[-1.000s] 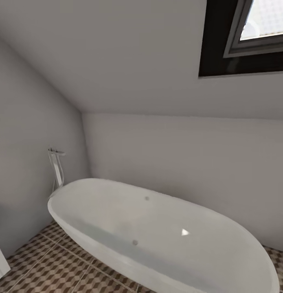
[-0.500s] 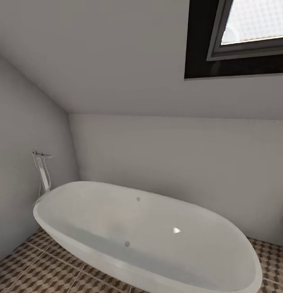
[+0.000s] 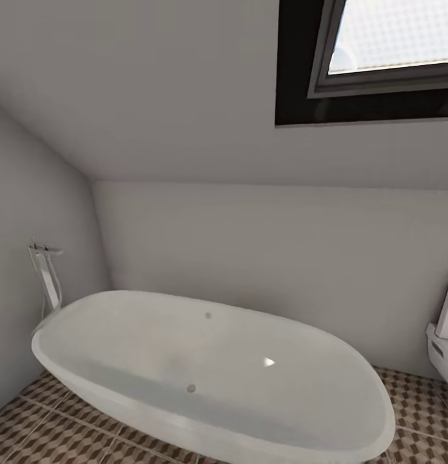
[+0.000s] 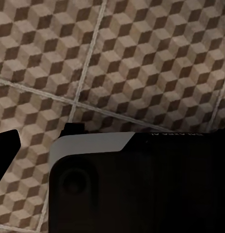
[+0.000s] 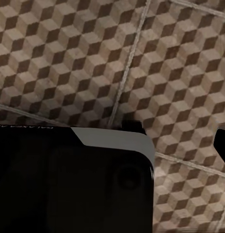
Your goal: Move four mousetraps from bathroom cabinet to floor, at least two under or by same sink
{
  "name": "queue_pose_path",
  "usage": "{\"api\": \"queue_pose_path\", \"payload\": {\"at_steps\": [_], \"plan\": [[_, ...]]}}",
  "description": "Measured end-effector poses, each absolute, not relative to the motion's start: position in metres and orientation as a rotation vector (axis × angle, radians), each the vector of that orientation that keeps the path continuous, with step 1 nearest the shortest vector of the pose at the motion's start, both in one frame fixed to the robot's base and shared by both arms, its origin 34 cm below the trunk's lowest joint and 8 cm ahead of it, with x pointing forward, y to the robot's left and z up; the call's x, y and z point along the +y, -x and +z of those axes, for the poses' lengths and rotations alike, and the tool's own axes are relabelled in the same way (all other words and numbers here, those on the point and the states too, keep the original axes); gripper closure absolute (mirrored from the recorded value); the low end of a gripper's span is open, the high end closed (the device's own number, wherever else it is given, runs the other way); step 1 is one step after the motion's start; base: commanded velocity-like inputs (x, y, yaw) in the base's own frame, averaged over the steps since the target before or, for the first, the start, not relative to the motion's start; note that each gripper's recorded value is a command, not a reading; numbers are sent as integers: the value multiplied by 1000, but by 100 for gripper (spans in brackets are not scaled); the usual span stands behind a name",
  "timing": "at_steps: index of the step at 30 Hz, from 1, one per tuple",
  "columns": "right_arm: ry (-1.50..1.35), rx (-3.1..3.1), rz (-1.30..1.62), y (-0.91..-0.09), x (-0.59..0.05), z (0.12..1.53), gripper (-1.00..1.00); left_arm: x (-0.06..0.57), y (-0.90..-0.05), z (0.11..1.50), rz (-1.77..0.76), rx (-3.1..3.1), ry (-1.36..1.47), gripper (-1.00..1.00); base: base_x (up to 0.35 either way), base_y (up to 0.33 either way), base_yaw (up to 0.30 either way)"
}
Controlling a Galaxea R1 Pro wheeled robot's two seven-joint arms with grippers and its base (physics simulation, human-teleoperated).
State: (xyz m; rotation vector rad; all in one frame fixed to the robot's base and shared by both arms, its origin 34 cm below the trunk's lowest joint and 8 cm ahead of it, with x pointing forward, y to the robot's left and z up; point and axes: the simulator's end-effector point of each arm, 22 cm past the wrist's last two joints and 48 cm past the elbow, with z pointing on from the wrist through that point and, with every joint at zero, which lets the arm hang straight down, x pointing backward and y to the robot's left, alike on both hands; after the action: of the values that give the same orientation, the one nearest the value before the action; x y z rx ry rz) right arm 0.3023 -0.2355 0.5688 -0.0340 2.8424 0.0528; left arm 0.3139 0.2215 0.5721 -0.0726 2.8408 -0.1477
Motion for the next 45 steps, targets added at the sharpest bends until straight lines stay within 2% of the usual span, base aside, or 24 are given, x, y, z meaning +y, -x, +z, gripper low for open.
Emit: {"api": "queue_pose_path", "payload": {"at_steps": [45], "plan": [[33, 2844, 51, -302, -237, 569, -100, 222, -314, 572, -148, 2841, 73, -100, 0, 0, -286]]}}
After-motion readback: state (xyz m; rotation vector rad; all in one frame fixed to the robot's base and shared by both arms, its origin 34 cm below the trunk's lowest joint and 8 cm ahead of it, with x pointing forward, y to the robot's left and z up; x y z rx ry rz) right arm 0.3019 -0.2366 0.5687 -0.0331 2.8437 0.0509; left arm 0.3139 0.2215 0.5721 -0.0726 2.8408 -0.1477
